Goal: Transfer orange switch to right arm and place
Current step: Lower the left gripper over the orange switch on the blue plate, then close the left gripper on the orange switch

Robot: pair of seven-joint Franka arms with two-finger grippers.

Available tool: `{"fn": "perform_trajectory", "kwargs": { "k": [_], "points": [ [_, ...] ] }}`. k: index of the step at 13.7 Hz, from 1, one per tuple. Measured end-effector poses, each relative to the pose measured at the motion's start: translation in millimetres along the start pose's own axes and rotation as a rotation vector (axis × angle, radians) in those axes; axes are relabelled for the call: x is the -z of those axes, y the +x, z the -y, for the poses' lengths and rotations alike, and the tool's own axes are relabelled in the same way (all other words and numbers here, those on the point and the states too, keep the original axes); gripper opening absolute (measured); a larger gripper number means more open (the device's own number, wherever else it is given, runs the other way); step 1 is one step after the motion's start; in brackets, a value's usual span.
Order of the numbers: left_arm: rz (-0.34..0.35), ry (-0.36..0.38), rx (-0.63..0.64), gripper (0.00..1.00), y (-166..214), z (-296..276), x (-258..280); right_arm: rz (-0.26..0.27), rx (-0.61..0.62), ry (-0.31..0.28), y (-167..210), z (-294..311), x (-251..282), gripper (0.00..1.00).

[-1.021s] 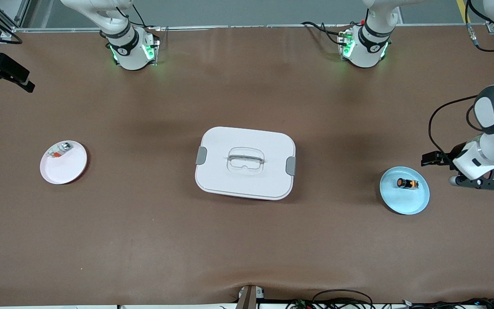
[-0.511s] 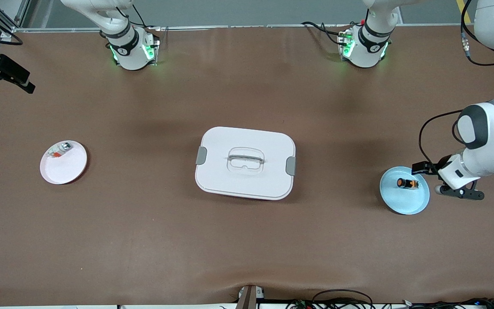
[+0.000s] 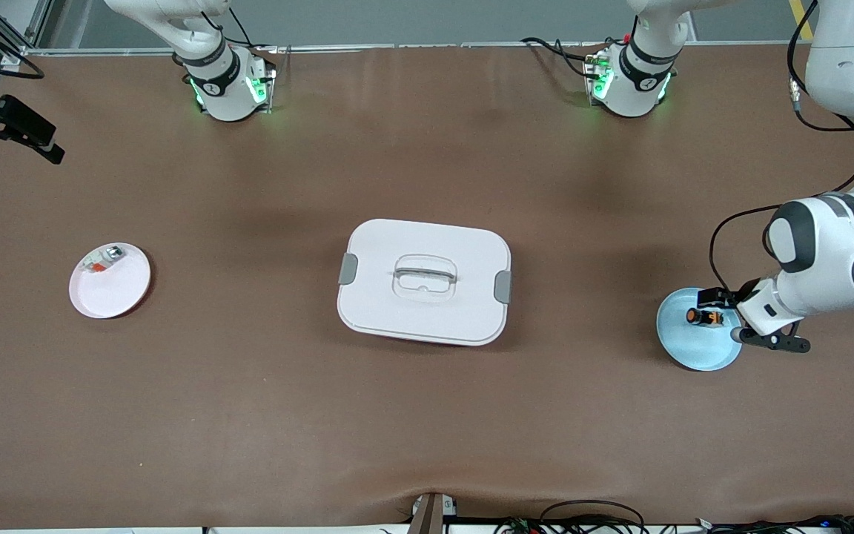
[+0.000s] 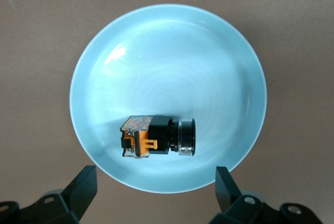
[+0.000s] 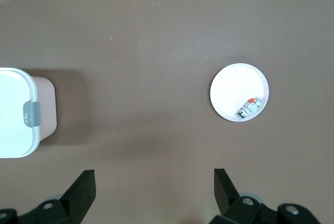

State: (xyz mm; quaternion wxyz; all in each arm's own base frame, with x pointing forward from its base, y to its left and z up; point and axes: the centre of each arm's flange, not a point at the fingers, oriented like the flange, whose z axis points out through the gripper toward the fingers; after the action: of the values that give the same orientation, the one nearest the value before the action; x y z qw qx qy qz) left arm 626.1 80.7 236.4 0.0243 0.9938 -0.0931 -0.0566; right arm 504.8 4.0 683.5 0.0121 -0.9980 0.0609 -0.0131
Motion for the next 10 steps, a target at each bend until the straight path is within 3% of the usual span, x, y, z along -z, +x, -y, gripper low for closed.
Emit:
{"fn": "perform_trajectory", "kwargs": {
  "k": [5,10],
  "points": [
    [0.026,-0.012,0.016,1.0,-4,10,-21,-0.01,-0.002,0.001,1,0,1,1.0],
    [0.009,-0.008,0.015,1.0,0,10,-31,0.0,-0.008,0.0,0,-6,1,1.0]
  ]
}}
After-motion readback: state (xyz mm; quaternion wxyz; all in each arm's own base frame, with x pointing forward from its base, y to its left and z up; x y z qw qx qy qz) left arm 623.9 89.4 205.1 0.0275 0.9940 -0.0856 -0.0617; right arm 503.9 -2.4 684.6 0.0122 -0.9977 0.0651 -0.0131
